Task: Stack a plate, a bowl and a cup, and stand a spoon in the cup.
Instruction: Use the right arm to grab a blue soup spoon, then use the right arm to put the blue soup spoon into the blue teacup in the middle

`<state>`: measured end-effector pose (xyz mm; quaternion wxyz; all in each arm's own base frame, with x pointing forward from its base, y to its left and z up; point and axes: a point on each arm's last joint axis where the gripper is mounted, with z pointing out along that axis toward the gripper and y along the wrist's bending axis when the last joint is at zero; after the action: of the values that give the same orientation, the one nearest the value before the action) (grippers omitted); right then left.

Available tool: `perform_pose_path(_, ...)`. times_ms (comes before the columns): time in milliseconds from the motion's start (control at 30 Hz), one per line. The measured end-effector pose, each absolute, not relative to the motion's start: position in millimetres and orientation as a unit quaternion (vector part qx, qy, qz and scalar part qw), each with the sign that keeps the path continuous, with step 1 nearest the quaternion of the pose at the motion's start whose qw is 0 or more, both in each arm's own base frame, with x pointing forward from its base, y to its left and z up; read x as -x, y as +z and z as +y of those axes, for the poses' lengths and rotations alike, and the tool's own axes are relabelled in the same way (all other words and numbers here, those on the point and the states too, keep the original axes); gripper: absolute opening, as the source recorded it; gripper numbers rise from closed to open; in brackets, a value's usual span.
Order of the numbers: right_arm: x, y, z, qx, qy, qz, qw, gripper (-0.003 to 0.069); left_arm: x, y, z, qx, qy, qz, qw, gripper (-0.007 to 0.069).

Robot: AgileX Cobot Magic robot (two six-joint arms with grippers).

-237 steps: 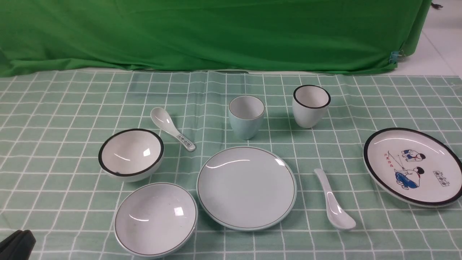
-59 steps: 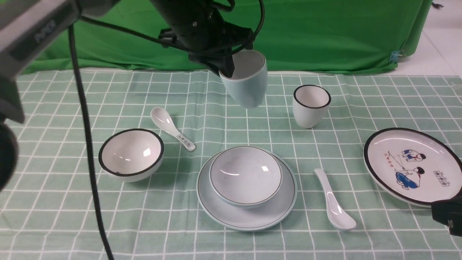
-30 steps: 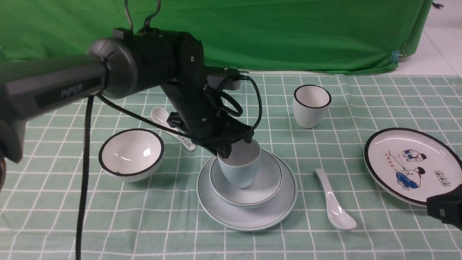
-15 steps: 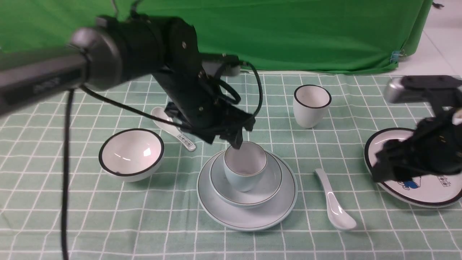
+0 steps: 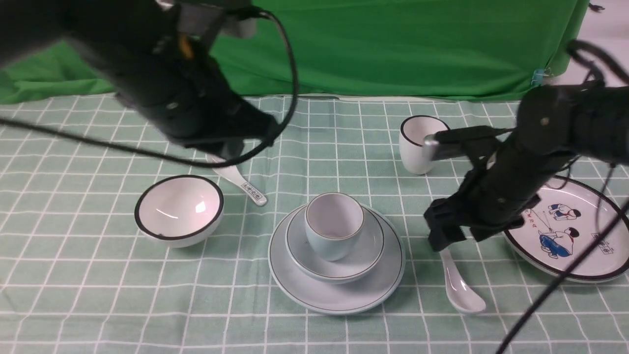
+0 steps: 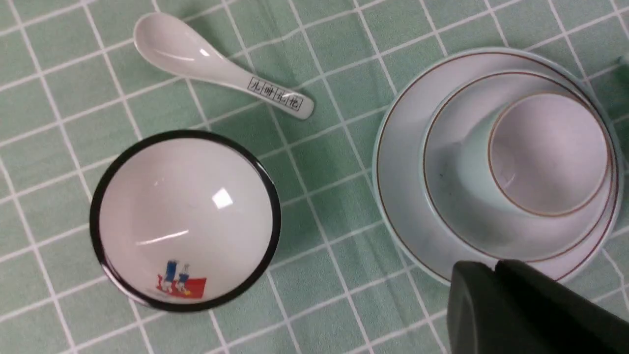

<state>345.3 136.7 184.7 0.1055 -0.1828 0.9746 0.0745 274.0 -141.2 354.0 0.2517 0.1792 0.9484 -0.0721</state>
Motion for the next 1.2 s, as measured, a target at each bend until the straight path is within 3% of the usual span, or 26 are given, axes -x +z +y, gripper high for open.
perform_pose_path(167, -354.0, 156.0, 144.9, 0.184, 0.07, 0.977, 0.087, 0.0525, -232.0, 348.4, -119.2, -0.167, -0.077, 0.948, 0.261, 0.0006)
perform_pose_path(267, -357.0, 153.9, 146.4, 0.192, 0.065, 0.974, 0.096, 0.0388, -213.9, 340.8, -109.6, -0.157, -0.08, 0.948, 0.265, 0.0006)
perform_pose_path(333, -356.0, 154.5, 149.0, 0.201, 0.066, 0.972, 0.098, 0.0179, -203.1, 336.2, -104.0, -0.151, -0.084, 0.947, 0.272, 0.0006)
perform_pose_path(367, -355.2, 156.2, 150.2, 0.205, 0.066, 0.971, 0.1, 0.016, -200.6, 335.2, -102.6, -0.149, -0.085, 0.947, 0.273, 0.0006)
perform_pose_path(467, -352.1, 172.6, 150.6, 0.21, 0.07, 0.968, 0.119, 0.0174, -193.6, 332.6, -98.7, -0.143, -0.087, 0.945, 0.281, 0.0007)
perform_pose_path(633, -338.0, 265.6, 156.5, 0.205, 0.112, 0.924, 0.303, 0.0175, -187.2, 328.0, -94.4, -0.132, -0.086, 0.946, 0.283, 0.0008)
perform_pose_path(767, -316.8, 310.5, 187.6, 0.214, 0.16, 0.836, 0.48, 0.0175, -187.1, 325.7, -94.1, -0.124, -0.087, 0.948, 0.281, 0.0008)
perform_pose_path(867, -308.2, 312.7, 202.2, 0.213, 0.182, 0.798, 0.535, 0.0175, -187.3, 325.6, -93.9, -0.122, -0.087, 0.948, 0.281, 0.0008)
perform_pose_path(933, -296.8, 298.0, 220.9, 0.211, 0.205, 0.755, 0.587, 0.0175, -187.6, 325.7, -93.2, -0.122, -0.082, 0.948, 0.283, 0.0008)
perform_pose_path(1200, -283.2, 246.5, 245.0, 0.208, 0.225, 0.701, 0.644, 0.0175, -188.2, 325.5, -91.2, -0.127, -0.069, 0.948, 0.285, 0.0008)
